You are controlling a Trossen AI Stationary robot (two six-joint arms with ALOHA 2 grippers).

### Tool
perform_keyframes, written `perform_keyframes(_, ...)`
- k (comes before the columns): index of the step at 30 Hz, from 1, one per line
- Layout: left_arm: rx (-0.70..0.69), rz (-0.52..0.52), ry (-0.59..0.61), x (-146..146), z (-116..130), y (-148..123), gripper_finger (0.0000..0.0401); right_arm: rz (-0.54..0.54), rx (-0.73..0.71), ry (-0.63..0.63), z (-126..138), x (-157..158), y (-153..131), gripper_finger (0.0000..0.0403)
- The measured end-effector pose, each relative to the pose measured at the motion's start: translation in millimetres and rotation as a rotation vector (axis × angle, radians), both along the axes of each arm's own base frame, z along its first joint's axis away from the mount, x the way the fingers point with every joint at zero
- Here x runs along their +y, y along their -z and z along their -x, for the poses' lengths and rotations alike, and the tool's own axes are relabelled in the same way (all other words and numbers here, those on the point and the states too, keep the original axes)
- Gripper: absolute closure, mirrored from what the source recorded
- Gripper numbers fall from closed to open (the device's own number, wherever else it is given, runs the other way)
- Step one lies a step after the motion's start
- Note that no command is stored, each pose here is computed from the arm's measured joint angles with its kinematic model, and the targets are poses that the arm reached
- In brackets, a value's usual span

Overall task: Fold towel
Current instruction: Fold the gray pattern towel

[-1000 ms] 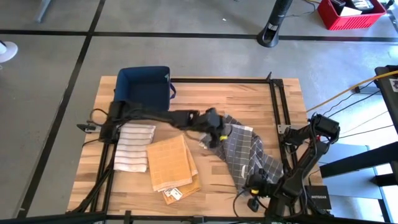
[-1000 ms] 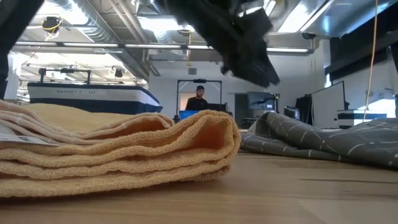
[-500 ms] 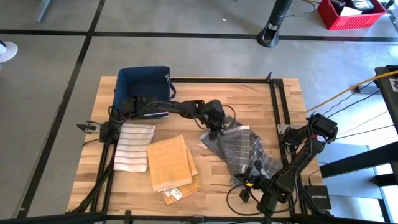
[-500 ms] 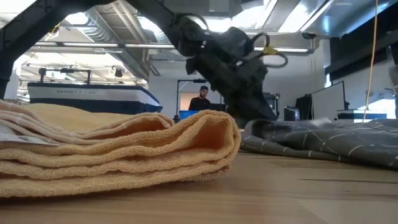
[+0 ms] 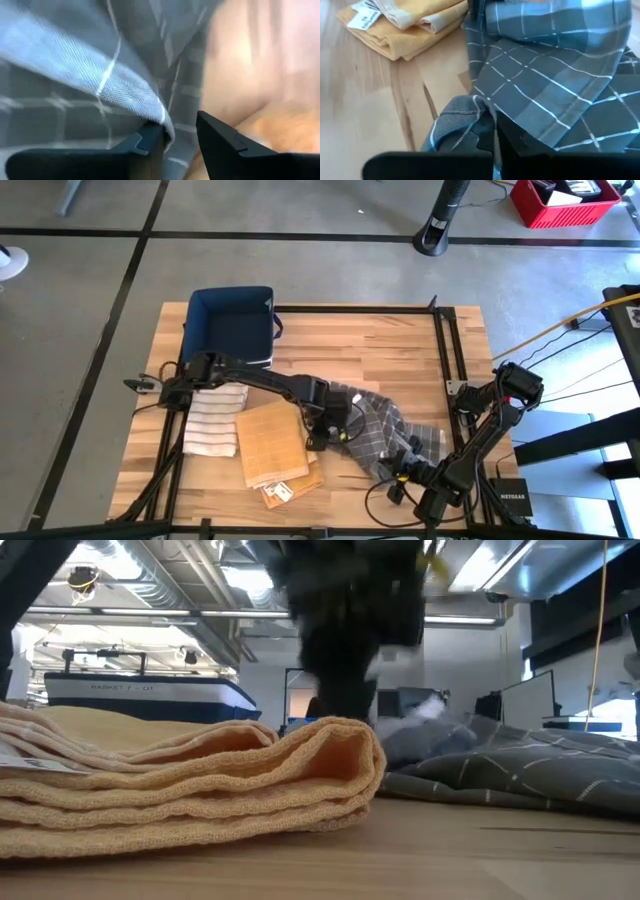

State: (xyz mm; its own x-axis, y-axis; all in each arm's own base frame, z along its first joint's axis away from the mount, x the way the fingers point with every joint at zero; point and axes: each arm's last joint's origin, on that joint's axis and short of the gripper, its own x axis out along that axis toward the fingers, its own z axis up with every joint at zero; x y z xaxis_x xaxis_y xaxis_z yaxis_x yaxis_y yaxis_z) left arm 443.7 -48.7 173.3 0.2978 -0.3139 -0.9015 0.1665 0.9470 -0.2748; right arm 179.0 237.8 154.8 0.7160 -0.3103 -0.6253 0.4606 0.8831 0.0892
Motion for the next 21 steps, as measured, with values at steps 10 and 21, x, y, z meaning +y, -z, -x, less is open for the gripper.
perform_keyframes(10,-0.303,-0.179,-0.145,20,-9,-59,0.0292,0.02,0.044,-0.024,1,-1,1,0.0398)
perform_keyframes(21,-0.325,-0.028,-0.279,91,-22,-41,0.0175,0.028,0.06,-0.041,1,-1,1,0.0398)
